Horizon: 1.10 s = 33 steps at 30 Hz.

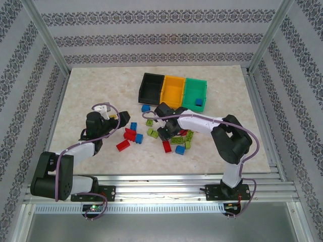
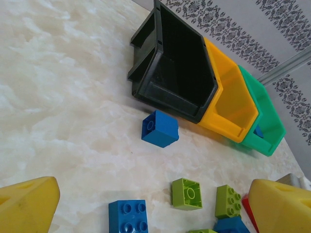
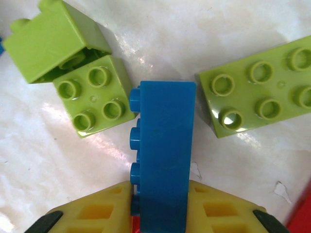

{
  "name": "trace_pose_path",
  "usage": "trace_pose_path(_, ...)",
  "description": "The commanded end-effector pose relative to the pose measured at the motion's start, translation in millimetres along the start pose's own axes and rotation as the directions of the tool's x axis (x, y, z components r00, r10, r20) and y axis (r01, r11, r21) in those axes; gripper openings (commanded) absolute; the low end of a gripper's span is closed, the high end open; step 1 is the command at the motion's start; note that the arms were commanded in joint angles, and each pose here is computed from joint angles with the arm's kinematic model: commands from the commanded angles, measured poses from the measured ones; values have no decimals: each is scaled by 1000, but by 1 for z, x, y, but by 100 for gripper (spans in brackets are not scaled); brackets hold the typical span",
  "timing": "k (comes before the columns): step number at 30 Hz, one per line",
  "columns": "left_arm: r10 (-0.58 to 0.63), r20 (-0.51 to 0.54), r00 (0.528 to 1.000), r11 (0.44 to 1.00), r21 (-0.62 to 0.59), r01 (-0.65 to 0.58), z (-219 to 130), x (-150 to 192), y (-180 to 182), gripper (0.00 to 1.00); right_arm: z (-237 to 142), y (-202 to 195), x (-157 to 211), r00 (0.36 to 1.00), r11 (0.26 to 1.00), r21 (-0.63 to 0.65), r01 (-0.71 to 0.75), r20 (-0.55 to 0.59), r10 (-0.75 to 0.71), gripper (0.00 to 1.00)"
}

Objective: Sort the legos into containers by color
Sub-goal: Pick up the lego from the center of the table, then move the container to the center of the table.

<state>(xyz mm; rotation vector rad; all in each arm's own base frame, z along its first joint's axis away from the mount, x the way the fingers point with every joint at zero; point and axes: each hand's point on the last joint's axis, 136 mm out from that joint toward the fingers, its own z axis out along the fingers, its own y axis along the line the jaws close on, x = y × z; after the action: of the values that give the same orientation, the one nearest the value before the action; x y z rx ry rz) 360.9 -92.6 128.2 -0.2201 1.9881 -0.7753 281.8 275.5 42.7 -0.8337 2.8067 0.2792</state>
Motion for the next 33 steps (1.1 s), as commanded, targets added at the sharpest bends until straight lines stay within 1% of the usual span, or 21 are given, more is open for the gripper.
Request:
trace_pose_path(1,18,-1,1000,1000,1,-18,-2,3,-2,100,-44,-5,-23,993,1000,-5,1,117,-1,26)
trace_pose_path(5,19,0,1000,1000,-3,-19,-3,3,-2,100,-81,-29,-42,967,997,-34,-75,240,81,25)
trace_pose_path(8,16,-3,1000,1000,0,-16,-2,3,-2,100,-103,-67,-55,921,982,-41,-186,340,189,25)
trace_pose_path(11,19,-4,1000,1000,-12,-19,-2,4,1,100,-116,-121,-68,843,941,-51,-335,431,323,23)
trace_pose_path(12,20,-3,1000,1000,-9,-20,-2,3,0,100,-119,-140,-71,808,916,-59,-398,451,380,23)
trace_pose_path(13,19,-6,1000,1000,-6,-19,-2,4,-1,100,-120,-159,-72,773,885,-74,-459,458,439,23)
trace_pose_path(16,20,-12,1000,1000,-14,-20,-1,6,2,100,-117,-193,-80,709,828,-120,-548,458,535,25)
trace_pose_path(18,18,-17,1000,1000,-25,-19,1,7,5,100,-113,-209,-89,704,820,-97,-564,463,539,25)
trace_pose_path(21,13,-23,1000,1000,-10,-13,2,8,3,100,-98,-227,-101,721,817,-55,-573,439,536,26)
trace_pose_path(26,15,-23,1000,1000,-13,-15,3,7,3,100,-64,-231,-121,748,826,-78,-559,382,542,26)
trace_pose_path(29,19,-19,1000,1000,-2,-19,1,6,0,100,-44,-230,-120,760,823,-80,-562,344,552,27)
trace_pose_path(33,24,-15,1000,1000,-11,-24,0,5,1,100,-22,-225,-107,772,822,-89,-563,299,561,27)
